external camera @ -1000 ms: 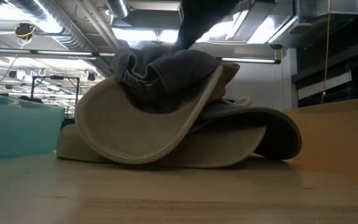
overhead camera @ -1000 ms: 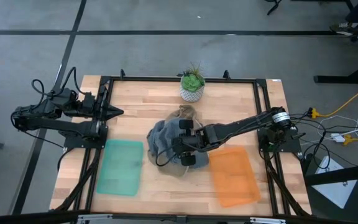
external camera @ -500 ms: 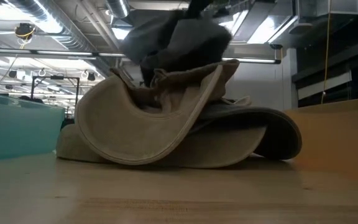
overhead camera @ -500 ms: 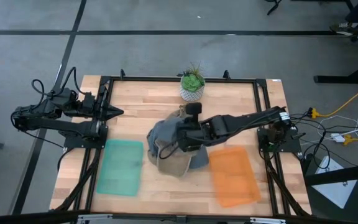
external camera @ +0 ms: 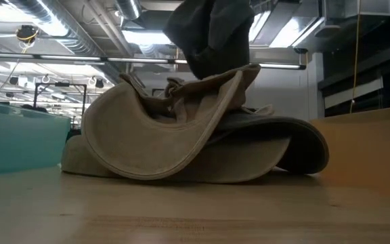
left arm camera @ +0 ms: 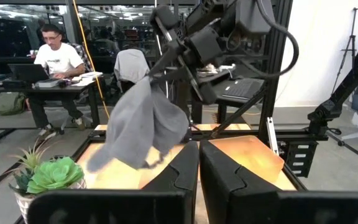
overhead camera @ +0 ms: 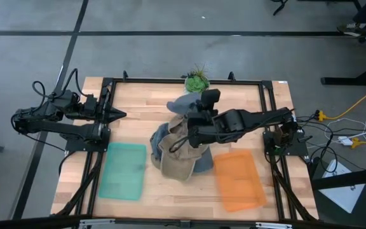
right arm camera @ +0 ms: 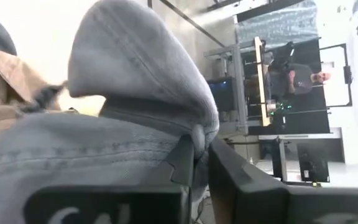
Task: Pick & Place hat
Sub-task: Put the blue cap into the orange bin
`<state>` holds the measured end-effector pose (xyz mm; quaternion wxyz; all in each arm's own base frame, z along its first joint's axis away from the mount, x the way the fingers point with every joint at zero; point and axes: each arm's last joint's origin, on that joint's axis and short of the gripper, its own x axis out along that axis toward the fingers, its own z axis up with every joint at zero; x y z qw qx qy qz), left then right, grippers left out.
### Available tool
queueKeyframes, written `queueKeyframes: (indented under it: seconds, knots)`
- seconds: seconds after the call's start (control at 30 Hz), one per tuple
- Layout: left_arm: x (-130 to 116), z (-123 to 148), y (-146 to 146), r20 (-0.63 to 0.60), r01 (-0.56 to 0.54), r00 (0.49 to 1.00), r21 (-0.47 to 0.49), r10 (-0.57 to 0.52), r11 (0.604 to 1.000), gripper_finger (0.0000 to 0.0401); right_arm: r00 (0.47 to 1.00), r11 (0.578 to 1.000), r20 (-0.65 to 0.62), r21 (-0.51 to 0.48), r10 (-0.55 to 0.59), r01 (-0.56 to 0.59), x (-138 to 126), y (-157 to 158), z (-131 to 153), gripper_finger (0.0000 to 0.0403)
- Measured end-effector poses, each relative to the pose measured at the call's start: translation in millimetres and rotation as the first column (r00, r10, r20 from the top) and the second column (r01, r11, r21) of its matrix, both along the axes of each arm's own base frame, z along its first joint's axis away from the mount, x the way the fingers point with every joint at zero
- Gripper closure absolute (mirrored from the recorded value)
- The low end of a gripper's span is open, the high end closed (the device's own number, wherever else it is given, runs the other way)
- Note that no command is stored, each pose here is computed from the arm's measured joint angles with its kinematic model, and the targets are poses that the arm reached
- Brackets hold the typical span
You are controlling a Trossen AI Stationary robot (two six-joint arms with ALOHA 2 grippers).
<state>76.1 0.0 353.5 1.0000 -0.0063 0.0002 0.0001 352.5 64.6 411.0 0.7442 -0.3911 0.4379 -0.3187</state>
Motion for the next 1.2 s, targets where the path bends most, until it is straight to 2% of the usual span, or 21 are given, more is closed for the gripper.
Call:
queueKeyframes:
  seconds: [0.23, 0.5, 0.67, 0.93, 1.03, 1.2]
  knots:
    - [0.0, 0.0, 0.0, 0.000, 0.000, 1.000, 0.000, 0.000, 1.000, 0.0394, 1.000, 1.000, -0.007, -0.014, 0.028, -0.028, -7.6, -1.8, 18.6, 0.0376]
    - [0.1, 0.0, 0.2, 0.000, -0.006, 1.000, 0.000, 0.006, 1.000, 0.0390, 0.997, 0.998, 0.068, 0.057, 0.021, -0.025, -22.4, -5.1, 37.5, 0.0370]
    - [0.1, 1.6, 0.1, 0.017, -0.005, 1.000, -0.001, 0.005, 1.000, 0.0390, 0.988, 0.992, 0.152, 0.124, -0.029, 0.010, -28.2, -6.4, 40.6, 0.0376]
    - [0.2, 0.0, 0.1, 0.001, -0.002, 1.000, -0.080, 0.002, 0.997, 0.0389, 0.947, 0.973, 0.292, 0.218, -0.136, 0.072, -29.5, -6.8, 40.9, 0.0375]
    - [0.5, -2.8, 0.0, -0.024, -0.003, 1.000, -0.077, 0.001, 0.997, 0.0392, 0.942, 0.962, 0.301, 0.265, -0.147, 0.065, -29.1, -6.2, 39.9, 0.0376]
    - [8.3, -5.5, 0.2, -0.048, -0.007, 0.999, -0.023, 0.006, 1.000, 0.0386, 0.949, 0.960, 0.280, 0.273, -0.146, 0.067, -31.6, -4.3, 38.3, 0.0369]
